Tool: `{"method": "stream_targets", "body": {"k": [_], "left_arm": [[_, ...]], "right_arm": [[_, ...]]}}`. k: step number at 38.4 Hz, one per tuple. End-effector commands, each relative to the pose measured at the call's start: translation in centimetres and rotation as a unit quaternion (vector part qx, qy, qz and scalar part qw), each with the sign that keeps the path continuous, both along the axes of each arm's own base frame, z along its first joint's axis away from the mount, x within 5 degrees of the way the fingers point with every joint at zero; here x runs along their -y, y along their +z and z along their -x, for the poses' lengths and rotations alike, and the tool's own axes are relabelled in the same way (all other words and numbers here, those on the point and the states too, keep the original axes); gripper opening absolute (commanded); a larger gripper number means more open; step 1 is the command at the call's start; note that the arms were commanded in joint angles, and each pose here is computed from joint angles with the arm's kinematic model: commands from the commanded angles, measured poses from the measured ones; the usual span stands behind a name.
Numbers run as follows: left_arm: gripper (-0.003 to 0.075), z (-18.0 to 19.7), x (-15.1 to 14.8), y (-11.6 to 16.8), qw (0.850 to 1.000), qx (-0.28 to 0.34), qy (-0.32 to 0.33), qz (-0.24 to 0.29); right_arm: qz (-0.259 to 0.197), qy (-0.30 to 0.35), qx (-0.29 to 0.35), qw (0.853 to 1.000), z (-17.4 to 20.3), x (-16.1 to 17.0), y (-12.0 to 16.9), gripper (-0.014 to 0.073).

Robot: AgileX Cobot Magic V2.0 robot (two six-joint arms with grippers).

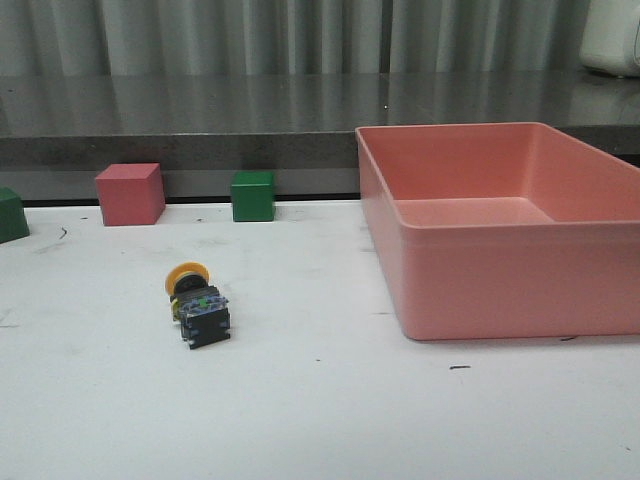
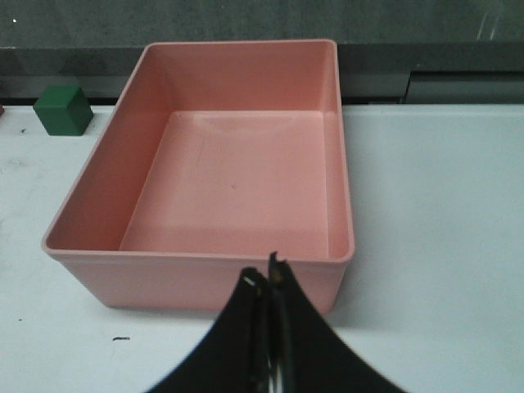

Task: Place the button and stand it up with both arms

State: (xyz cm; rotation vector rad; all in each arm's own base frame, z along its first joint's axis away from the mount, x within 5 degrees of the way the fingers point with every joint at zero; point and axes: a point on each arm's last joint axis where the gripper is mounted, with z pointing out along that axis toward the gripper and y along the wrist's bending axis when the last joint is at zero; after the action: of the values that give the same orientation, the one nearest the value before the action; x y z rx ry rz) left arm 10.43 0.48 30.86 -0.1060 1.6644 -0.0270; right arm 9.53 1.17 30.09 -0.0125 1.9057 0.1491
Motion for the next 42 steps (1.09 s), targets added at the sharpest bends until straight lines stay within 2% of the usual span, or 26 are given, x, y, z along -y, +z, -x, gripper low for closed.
{"method": "stream_targets", "body": {"k": [1,9,15,21,28,36,42], "left_arm": [[0.0617,-0.1,0.1,1.8,0.999,0.053,-0.004,0.003],[0.0617,-0.1,0.1,1.8,0.999,0.053,-0.004,0.003],[0.0617,-0.1,0.1,1.9,0.998,0.056,-0.004,0.004],[0.0617,-0.2,0.1,2.3,0.996,0.083,-0.004,0.032],[0.0617,-2.2,0.4,2.1,0.999,0.037,-0.019,0.031],[0.0617,-6.0,3.4,1.4,0.993,-0.036,-0.108,0.023],[0.0617,-8.5,7.5,0.2,0.976,-0.096,-0.194,0.011]], "right_arm": [[0.009,0.007,0.092,0.996,0.7,0.1,0.8,-0.0063],[0.003,0.008,0.131,0.991,2.1,0.3,0.5,-0.0063],[0.003,0.008,0.133,0.991,2.1,0.3,0.5,-0.0063],[0.003,0.008,0.132,0.991,2.1,0.3,0.5,-0.0063],[0.003,0.008,0.132,0.991,2.1,0.3,0.5,-0.0063],[0.003,0.008,0.132,0.991,2.1,0.3,0.5,-0.0063],[0.003,0.008,0.132,0.991,2.1,0.3,0.5,-0.0063]]}}
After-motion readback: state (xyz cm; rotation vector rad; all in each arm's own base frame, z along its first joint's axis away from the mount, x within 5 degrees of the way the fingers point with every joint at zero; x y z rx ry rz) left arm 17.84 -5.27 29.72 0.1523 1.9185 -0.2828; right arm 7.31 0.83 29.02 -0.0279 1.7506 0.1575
